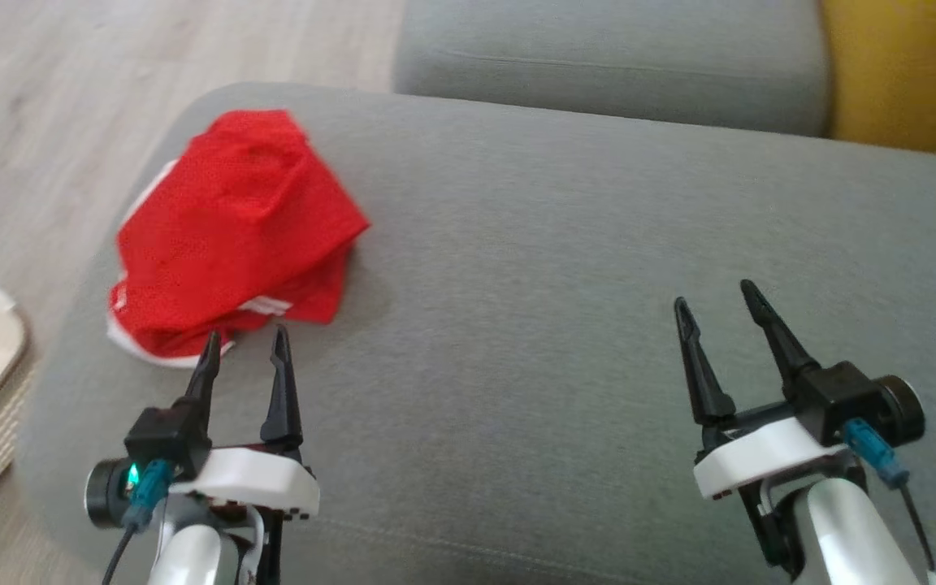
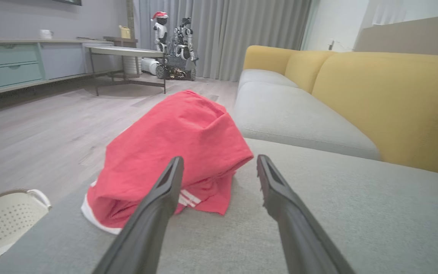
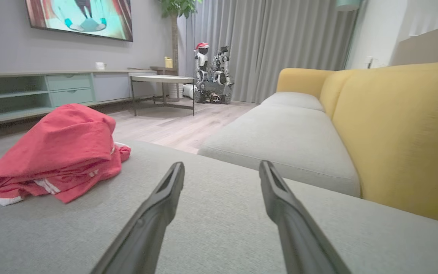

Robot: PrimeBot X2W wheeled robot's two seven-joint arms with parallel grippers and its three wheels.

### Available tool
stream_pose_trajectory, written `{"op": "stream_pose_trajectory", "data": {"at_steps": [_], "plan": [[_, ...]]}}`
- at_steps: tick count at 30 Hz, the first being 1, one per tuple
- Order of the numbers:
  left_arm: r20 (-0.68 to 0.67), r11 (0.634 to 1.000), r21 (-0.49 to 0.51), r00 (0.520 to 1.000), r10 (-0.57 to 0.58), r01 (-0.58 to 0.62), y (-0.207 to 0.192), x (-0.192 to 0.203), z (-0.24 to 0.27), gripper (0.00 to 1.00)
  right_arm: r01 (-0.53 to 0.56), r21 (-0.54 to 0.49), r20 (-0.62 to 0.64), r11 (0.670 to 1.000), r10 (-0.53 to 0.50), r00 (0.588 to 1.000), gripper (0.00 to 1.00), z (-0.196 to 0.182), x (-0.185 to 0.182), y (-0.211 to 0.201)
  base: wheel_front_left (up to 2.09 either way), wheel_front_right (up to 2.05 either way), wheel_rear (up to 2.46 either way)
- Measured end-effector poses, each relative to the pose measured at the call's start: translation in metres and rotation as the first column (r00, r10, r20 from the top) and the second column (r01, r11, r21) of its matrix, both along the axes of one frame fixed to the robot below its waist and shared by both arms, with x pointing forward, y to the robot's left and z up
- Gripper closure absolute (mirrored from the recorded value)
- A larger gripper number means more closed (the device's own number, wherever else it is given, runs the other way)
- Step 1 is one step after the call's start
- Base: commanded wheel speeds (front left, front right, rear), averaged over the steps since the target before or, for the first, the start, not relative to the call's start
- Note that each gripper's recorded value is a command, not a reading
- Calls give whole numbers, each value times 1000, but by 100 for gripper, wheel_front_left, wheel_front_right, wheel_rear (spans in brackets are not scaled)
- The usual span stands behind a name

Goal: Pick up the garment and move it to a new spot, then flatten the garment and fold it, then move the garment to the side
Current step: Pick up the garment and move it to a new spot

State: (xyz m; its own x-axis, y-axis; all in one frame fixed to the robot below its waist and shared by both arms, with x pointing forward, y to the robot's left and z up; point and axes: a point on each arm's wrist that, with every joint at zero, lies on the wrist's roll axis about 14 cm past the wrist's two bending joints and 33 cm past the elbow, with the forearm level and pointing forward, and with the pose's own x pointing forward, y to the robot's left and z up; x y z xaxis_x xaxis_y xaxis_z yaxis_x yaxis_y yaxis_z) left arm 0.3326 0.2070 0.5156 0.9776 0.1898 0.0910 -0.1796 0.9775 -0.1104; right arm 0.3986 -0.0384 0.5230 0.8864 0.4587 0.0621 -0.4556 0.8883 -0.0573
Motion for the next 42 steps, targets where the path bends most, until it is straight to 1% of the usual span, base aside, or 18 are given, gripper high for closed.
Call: {"op": "stream_pose_trajectory", "data": {"at_steps": [4, 8, 9, 17, 21, 29, 34, 38, 42], "plan": [[-2, 997, 6, 997, 73, -73, 21, -16, -1, 0, -78, 3, -3, 997, 78, 997, 0, -1, -1, 27, 0, 0, 0], [-11, 989, 2, 989, 147, -147, 41, -36, -4, 0, -168, 5, -6, 986, 168, 986, 0, -3, -6, 58, 0, 0, 0], [-11, 989, 2, 989, 147, -147, 41, -36, -4, 0, -168, 5, -6, 986, 168, 986, 0, -3, -6, 58, 0, 0, 0], [3, 962, 1, 962, 274, -274, 73, -68, 0, 0, -287, 30, -20, 958, 287, 958, 0, -6, -12, 101, 0, 0, 0], [4, 942, 5, 942, 336, -336, 88, -81, 2, 0, -350, 30, -38, 936, 351, 936, 0, -12, -22, 121, 0, 0, 0], [0, 936, -1, 936, 353, -353, 91, -83, 1, 0, -361, 32, -53, 932, 362, 931, 0, -18, -22, 124, 0, 0, 0], [0, 936, -1, 936, 352, -352, 92, -82, 1, 0, -347, 35, -48, 937, 348, 936, 0, -17, -19, 120, 0, 0, 0], [-11, 941, 9, 941, 338, -338, 93, -74, -1, 0, -302, 42, -54, 952, 304, 951, 0, -19, -11, 106, 0, 0, 0], [-6, 952, 39, 953, 304, -304, 96, -54, 4, 0, -225, 38, -54, 974, 226, 973, 0, -22, 7, 83, 0, 0, 0]]}}
